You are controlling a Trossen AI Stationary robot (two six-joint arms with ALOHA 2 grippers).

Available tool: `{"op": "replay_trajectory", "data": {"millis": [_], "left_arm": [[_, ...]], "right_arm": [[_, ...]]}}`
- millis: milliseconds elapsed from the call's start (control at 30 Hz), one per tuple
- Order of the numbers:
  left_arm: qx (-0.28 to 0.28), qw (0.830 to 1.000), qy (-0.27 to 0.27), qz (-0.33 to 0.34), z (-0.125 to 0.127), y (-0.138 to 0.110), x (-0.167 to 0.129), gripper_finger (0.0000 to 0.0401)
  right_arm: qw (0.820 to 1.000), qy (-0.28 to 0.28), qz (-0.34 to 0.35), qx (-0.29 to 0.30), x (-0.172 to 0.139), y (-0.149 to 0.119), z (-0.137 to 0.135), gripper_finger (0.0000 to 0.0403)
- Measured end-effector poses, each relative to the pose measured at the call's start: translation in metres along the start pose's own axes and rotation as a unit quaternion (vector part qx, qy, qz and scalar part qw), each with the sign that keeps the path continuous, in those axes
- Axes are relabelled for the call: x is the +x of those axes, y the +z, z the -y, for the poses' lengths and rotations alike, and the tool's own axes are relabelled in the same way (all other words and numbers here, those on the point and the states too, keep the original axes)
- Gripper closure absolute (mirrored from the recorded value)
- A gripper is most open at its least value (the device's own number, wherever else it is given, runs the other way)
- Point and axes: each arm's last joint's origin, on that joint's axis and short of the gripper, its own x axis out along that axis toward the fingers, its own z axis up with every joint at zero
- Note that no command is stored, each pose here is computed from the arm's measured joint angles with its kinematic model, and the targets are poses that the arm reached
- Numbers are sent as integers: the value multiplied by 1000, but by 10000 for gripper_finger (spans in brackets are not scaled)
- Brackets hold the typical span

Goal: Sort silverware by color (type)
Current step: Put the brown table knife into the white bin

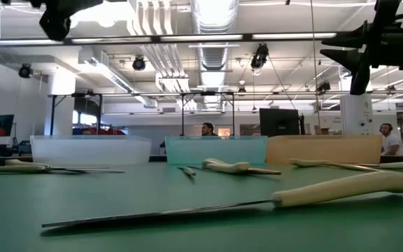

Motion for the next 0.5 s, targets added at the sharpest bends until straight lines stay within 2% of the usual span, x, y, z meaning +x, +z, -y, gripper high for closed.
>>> {"op": "replay_trajectory", "data": {"millis": [167, 300, 500], "left_arm": [[1, 992, 65, -108, 26, 20, 26, 266], [6, 973, 132, -188, 43, 25, 50, 266], [12, 944, 208, -257, 68, 36, 81, 266]], "right_arm": [[1000, 0, 0, 0, 0, 0, 0, 321], [1000, 0, 0, 0, 0, 0, 0, 321], [1000, 0, 0, 0, 0, 0, 0, 321]]}}
